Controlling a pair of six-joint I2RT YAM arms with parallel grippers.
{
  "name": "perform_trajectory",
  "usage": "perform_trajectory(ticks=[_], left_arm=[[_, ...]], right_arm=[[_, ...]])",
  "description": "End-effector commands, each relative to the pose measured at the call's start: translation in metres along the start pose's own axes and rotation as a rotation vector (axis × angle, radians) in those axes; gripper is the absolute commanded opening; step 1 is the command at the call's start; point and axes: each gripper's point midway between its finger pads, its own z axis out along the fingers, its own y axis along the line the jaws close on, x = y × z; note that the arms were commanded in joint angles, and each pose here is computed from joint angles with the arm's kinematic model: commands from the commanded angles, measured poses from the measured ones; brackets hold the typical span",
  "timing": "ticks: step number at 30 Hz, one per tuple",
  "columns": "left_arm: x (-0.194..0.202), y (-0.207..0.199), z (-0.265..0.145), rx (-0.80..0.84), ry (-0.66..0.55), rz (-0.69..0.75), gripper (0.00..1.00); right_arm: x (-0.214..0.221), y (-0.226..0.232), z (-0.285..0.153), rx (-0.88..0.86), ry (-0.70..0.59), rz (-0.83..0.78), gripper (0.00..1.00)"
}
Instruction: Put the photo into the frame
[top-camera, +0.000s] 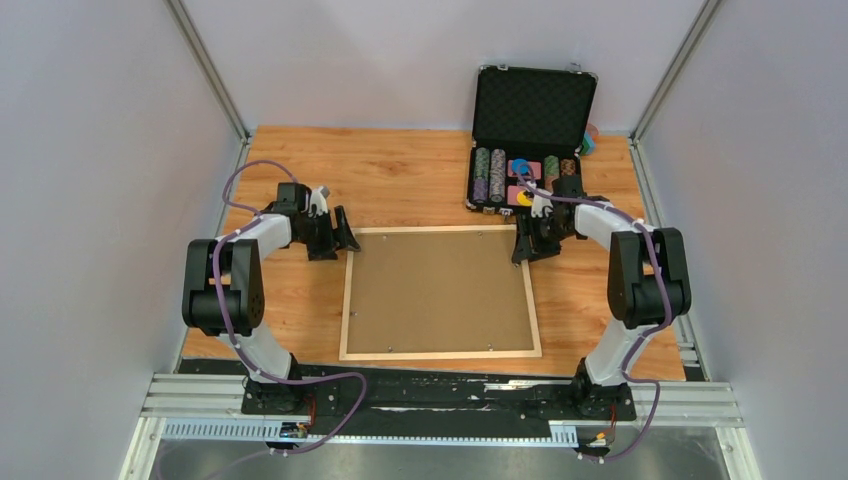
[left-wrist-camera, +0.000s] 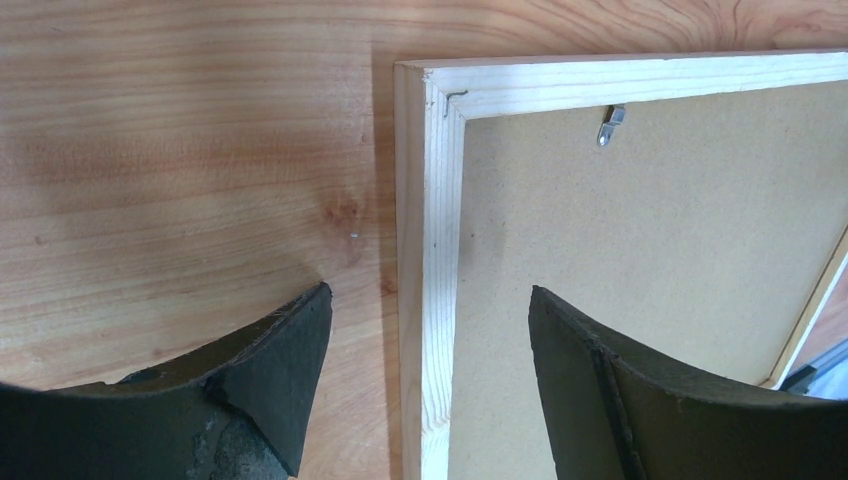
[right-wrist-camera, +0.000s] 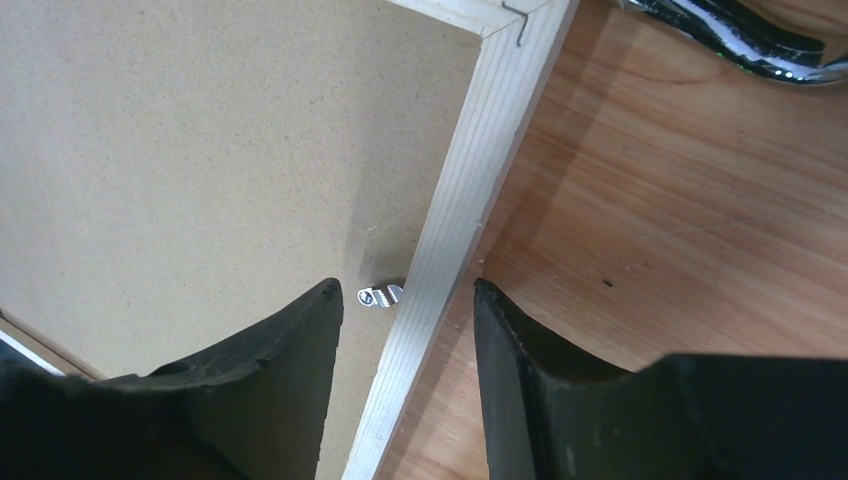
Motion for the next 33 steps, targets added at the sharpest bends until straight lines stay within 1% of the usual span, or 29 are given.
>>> perform_trajectory(ticks=[1,7,14,19,28,33], left_arm=[[-0.0063,0.0023,0.0022,-0.007,-0.006,0.023,0.80],[-0.0053,0.0032,0.0040,-0.006,0.001,0.020,0.80],[-0.0053,0.0032,0.0045,-0.006,0.005,0.019,0.80],[-0.0051,0.0032,0.0049,-0.005,0.007,0.019,0.80],[-0.0053,0.0028,0.0048,-0.003,0.009,0.020,0.80],[-0.0058,0.0021,0.0037,-0.002,0.008,0.023,0.80]], right_arm=[[-0.0094,-0.0060,0.0027,0.033,-0.025,0.000,0.48],[-0.0069,-0.0091,0.0054,0.043,-0.015,0.006,0.42],[-0.0065,-0.0107,0.0094,0.045,-0.004,0.013,0.40],[-0.0051,-0.0121,0.0095,0.050,0.000,0.002,0.36],[-0.0024,-0.0132,0.0075,0.059,0.002,-0.014,0.36],[-0.0036,-0.0122,0.0049,0.060,-0.003,-0.020,0.32]])
